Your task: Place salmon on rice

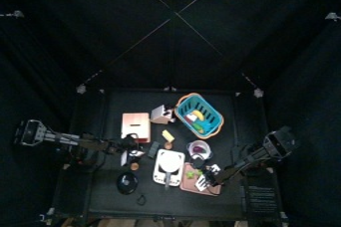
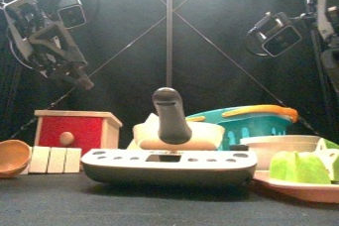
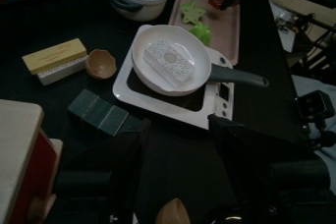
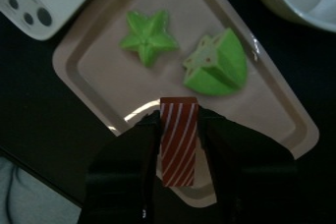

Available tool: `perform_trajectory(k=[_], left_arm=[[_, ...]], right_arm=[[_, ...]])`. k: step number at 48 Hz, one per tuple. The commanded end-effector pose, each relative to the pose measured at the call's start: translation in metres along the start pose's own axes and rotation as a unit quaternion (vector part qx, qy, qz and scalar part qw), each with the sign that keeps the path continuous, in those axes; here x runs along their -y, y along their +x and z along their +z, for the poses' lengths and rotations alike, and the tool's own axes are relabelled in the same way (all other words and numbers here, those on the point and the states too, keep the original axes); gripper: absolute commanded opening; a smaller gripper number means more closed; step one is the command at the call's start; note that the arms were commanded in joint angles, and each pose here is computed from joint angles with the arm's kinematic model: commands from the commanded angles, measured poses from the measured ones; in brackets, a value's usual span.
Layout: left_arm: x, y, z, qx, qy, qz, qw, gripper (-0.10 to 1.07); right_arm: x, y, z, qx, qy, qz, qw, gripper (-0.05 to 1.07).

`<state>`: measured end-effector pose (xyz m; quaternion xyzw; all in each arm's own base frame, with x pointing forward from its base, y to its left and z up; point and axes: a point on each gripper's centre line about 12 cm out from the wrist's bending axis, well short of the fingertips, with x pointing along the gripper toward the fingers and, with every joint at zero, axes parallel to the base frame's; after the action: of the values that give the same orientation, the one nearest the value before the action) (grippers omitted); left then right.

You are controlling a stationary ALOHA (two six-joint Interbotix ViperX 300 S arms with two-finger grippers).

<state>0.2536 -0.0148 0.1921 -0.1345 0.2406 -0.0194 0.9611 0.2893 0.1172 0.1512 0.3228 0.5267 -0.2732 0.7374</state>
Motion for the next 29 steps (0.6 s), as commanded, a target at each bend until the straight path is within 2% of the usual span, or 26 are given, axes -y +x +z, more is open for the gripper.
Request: perform_trajectory(k=[1, 16, 24, 29], left_arm=[[0.002, 0.000, 0.005, 0.007, 0.000, -0.004, 1.0000, 0.87], [0.001, 0.000, 0.004, 0.007, -0.009, -0.003, 0.9999, 0.87], [0.002, 0.000, 0.003, 0.007, -0.007, -0.004, 0.9999, 0.87], [0.001, 0.000, 0.003, 0.007, -0.006, -0.003, 1.0000, 0.87]], right_arm=[[-0.013, -0.019, 0.020, 0.018, 0.018, 0.039, 0.9989, 0.60], [-0.027, -0.036, 0.073, 0.078, 0.045, 0.081, 0.9927, 0.60], [-0.029, -0.035, 0.101, 0.098, 0.068, 0.103, 0.9874, 0.60], [-0.026, -0.032, 0.112, 0.103, 0.086, 0.104, 0.9855, 0.60]])
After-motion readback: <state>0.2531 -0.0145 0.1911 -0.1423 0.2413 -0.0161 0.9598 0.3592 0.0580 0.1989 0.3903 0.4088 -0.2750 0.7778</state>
